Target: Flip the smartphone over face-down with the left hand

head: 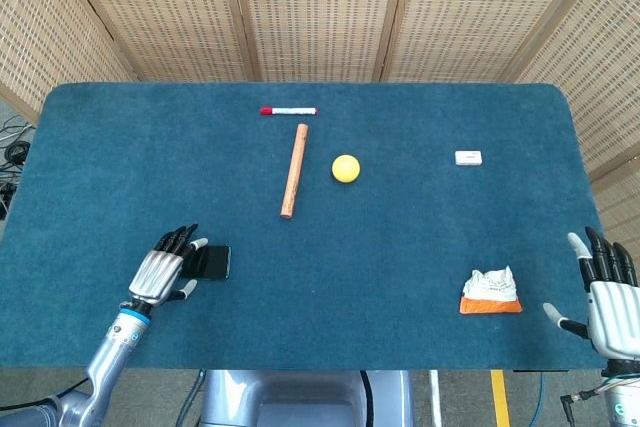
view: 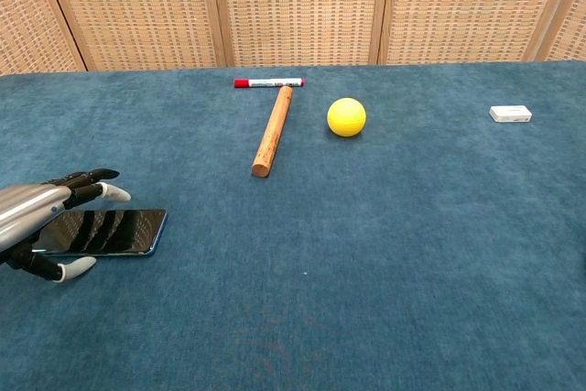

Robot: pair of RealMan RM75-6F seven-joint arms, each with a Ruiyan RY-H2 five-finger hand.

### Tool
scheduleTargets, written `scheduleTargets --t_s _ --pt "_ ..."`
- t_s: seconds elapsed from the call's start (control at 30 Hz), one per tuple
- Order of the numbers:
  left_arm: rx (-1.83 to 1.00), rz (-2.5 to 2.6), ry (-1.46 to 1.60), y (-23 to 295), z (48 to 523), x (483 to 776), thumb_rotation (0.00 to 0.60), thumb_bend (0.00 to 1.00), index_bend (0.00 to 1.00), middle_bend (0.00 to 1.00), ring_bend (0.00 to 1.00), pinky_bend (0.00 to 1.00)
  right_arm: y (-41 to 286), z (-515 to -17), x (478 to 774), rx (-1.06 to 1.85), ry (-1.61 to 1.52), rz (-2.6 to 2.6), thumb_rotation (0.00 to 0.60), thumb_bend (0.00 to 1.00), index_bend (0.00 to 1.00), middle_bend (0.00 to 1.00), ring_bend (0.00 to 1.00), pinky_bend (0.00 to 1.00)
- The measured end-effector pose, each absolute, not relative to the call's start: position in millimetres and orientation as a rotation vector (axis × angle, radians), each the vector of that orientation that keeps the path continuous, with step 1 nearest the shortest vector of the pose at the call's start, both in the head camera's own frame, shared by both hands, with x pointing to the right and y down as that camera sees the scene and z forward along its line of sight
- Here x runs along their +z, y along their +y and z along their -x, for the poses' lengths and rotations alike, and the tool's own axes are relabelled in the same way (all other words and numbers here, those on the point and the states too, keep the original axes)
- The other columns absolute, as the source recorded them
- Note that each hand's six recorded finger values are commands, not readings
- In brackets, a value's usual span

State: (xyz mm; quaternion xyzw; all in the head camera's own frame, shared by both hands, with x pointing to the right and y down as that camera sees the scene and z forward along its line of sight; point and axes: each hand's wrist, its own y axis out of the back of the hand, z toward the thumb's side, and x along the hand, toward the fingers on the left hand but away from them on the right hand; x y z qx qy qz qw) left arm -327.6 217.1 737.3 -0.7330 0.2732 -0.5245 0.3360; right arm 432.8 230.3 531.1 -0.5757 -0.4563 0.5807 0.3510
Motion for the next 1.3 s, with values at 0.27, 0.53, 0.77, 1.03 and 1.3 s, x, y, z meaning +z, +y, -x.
scheduleTargets --t_s 0.27,0.53,0.77,1.03,1.3 --pt "-1.375 1.902 0.724 215 332 741 0.6 0.38 0.18 0.0 0.01 0.1 230 -432 532 1.503 -1.182 1.493 0.6 0.0 0.0 0.0 0.0 0.0" --pt "-1.366 1.892 0.735 210 330 743 0.6 0.52 0.25 0.07 0.1 0.18 230 -431 531 1.499 -1.183 1.496 0.6 0.0 0.0 0.0 0.0 0.0" --pt "-1.374 1.896 0.741 208 330 745 0.6 0.62 0.29 0.08 0.12 0.2 230 -433 531 1.5 -1.19 1.496 0.6 0.0 0.0 0.0 0.0 0.0" --pt "-1.367 1.878 0.749 197 330 741 0.6 0.66 0.31 0.1 0.13 0.2 230 -434 532 1.501 -1.191 1.498 0.6 0.0 0.0 0.0 0.0 0.0" --pt "-1.356 1.847 0.768 174 328 731 0.6 0.64 0.32 0.11 0.14 0.2 230 -434 532 1.504 -1.191 1.499 0.6 0.0 0.0 0.0 0.0 0.0"
